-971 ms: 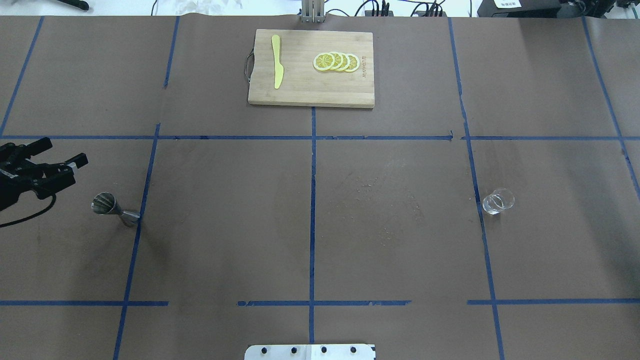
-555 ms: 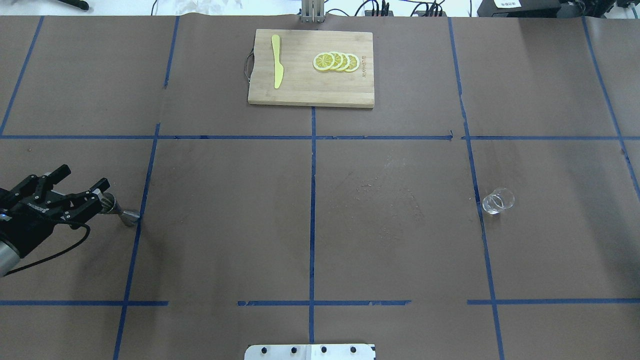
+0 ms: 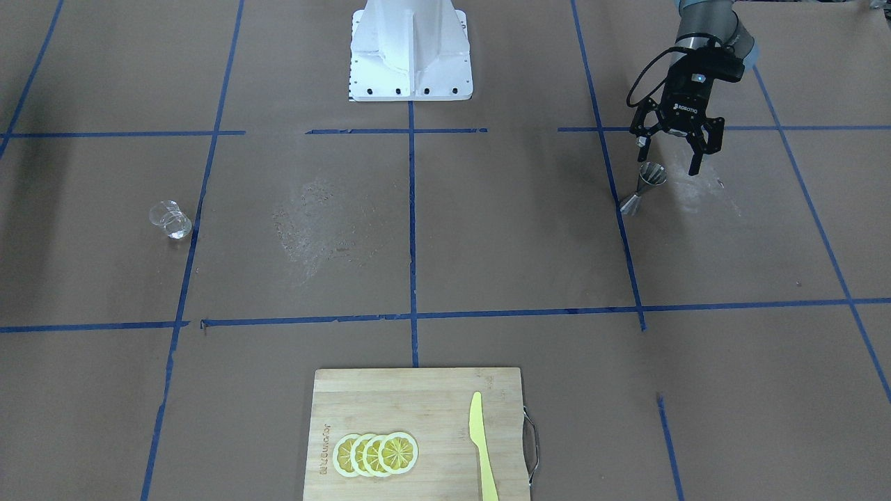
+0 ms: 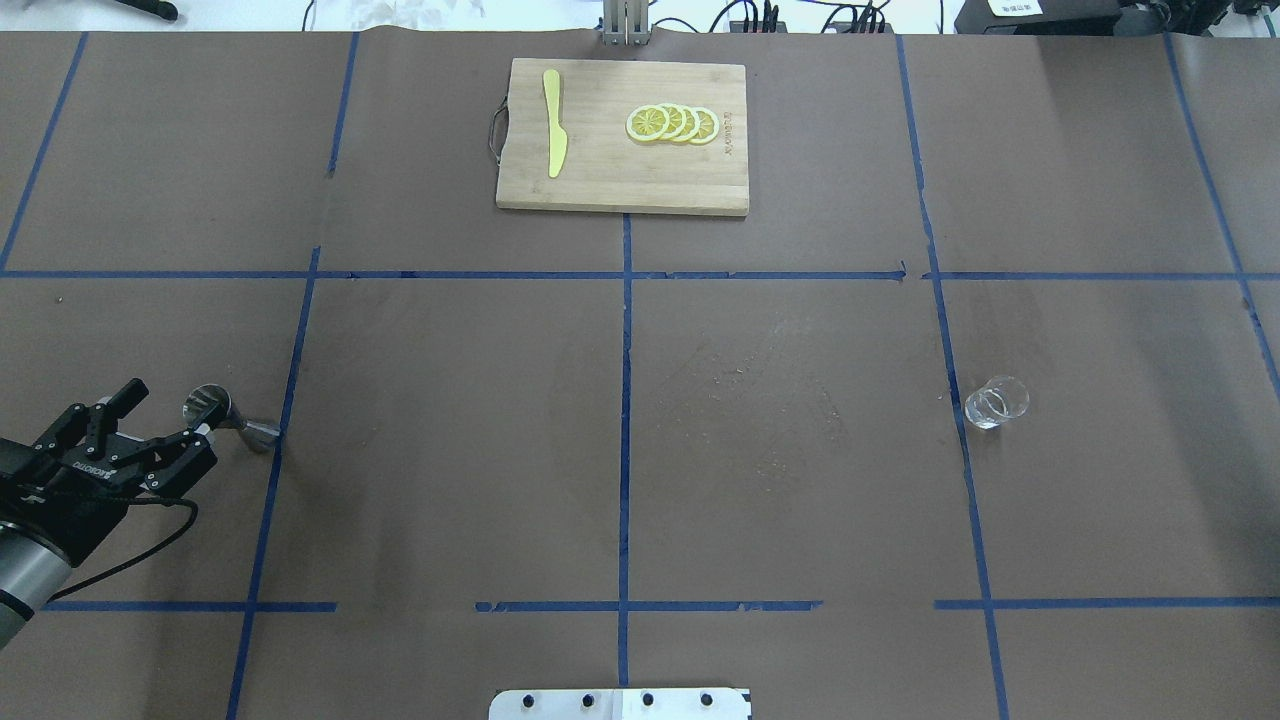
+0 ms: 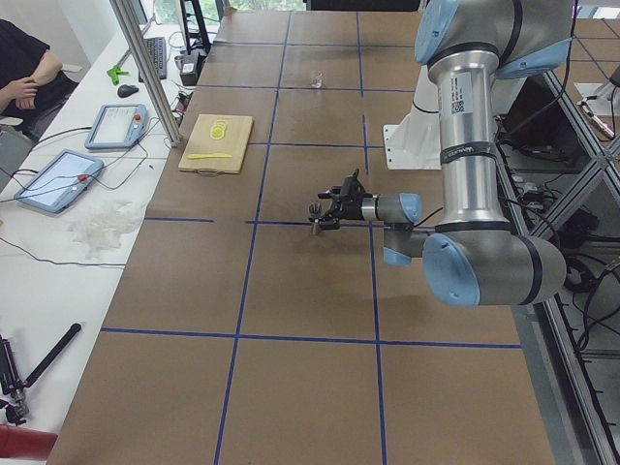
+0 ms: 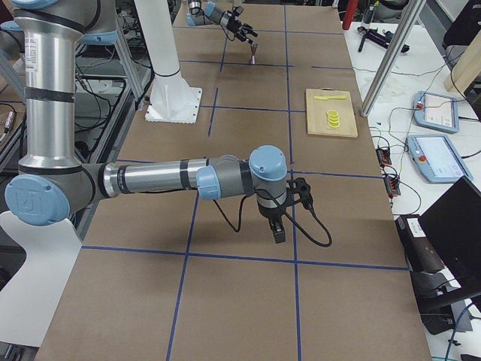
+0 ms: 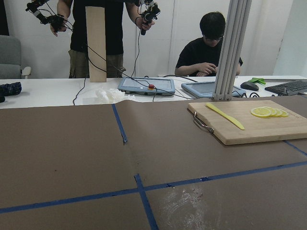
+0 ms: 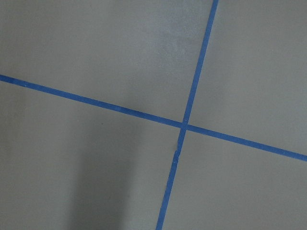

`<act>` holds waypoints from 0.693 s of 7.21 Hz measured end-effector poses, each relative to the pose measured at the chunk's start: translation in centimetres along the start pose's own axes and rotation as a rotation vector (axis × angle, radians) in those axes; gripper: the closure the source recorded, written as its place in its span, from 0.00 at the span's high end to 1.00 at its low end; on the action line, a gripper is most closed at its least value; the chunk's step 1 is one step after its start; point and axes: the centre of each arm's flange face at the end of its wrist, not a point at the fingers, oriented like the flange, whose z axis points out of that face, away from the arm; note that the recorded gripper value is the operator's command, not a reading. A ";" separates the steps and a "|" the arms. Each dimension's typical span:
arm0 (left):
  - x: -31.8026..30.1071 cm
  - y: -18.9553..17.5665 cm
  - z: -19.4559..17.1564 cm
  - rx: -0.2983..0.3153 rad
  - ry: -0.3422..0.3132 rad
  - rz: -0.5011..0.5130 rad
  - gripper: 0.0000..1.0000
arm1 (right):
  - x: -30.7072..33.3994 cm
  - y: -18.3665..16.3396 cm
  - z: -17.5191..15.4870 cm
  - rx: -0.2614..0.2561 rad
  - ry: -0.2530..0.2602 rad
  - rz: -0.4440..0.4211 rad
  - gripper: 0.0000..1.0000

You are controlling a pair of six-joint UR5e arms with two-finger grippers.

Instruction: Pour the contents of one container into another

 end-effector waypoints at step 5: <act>0.8 3.4 1.0 0.002 -0.003 0.005 1.00 | 0.1 0.1 -0.1 0.001 0.001 0.003 1.00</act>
